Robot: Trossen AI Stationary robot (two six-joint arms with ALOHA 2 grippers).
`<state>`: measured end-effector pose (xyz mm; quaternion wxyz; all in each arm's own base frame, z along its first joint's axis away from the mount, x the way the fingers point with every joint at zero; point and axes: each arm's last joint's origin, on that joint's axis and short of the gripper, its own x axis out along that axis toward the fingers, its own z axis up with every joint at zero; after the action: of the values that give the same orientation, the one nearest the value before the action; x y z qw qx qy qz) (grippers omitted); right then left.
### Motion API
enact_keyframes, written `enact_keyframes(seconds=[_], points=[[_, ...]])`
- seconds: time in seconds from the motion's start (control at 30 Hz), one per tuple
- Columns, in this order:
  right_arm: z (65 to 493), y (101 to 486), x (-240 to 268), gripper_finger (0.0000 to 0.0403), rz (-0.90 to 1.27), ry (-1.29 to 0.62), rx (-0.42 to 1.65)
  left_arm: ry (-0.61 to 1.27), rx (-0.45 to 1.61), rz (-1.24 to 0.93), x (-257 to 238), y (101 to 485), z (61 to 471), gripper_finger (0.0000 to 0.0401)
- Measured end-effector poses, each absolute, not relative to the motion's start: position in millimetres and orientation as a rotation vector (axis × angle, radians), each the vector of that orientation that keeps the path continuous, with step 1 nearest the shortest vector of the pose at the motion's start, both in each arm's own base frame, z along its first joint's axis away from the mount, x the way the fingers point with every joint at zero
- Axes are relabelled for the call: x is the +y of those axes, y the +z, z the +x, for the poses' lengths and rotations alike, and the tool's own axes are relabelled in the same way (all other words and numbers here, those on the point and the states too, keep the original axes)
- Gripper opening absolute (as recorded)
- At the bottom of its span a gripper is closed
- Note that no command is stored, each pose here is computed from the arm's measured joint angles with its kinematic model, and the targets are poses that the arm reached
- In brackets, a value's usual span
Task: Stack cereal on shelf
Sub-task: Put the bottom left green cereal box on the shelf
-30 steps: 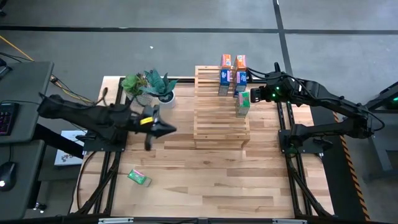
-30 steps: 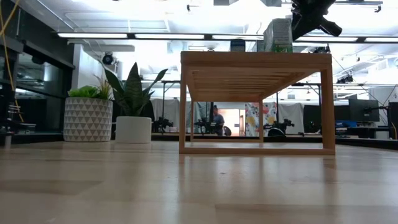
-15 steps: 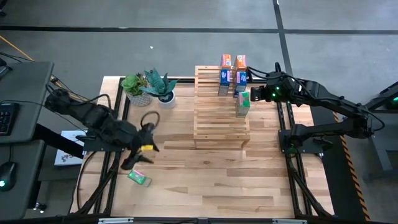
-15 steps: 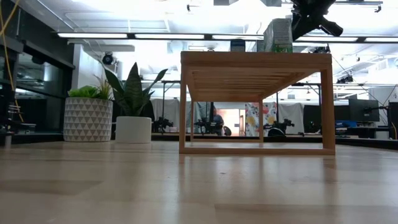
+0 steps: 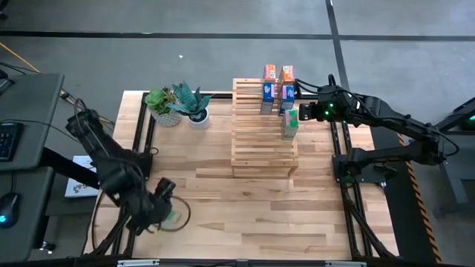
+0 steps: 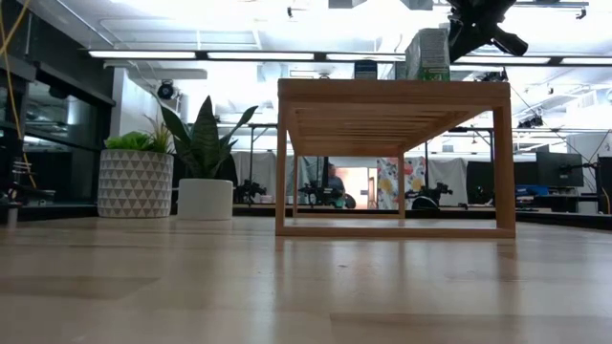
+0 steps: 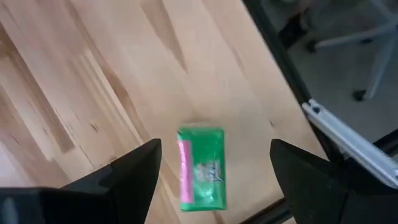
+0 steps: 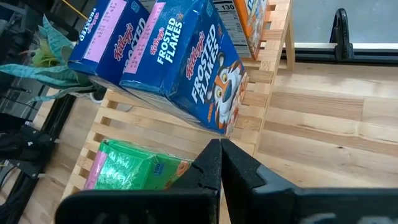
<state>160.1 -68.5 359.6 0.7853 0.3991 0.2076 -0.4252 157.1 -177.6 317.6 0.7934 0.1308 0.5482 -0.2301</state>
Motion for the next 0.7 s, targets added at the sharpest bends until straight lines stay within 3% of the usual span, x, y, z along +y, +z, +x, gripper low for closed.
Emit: enact_keyframes(seconds=[0.3, 0.7], points=[[160.0, 359.6, -68.5, 0.0000, 0.844, -0.913, 0.455, -0.342, 1.250, 0.303, -183.7, 273.2, 143.0, 0.0289], [160.1, 359.6, -68.5, 0.0000, 0.846, -0.913, 0.453, -0.386, 1.291, 0.326, -180.9, 234.9, 139.4, 0.0289]])
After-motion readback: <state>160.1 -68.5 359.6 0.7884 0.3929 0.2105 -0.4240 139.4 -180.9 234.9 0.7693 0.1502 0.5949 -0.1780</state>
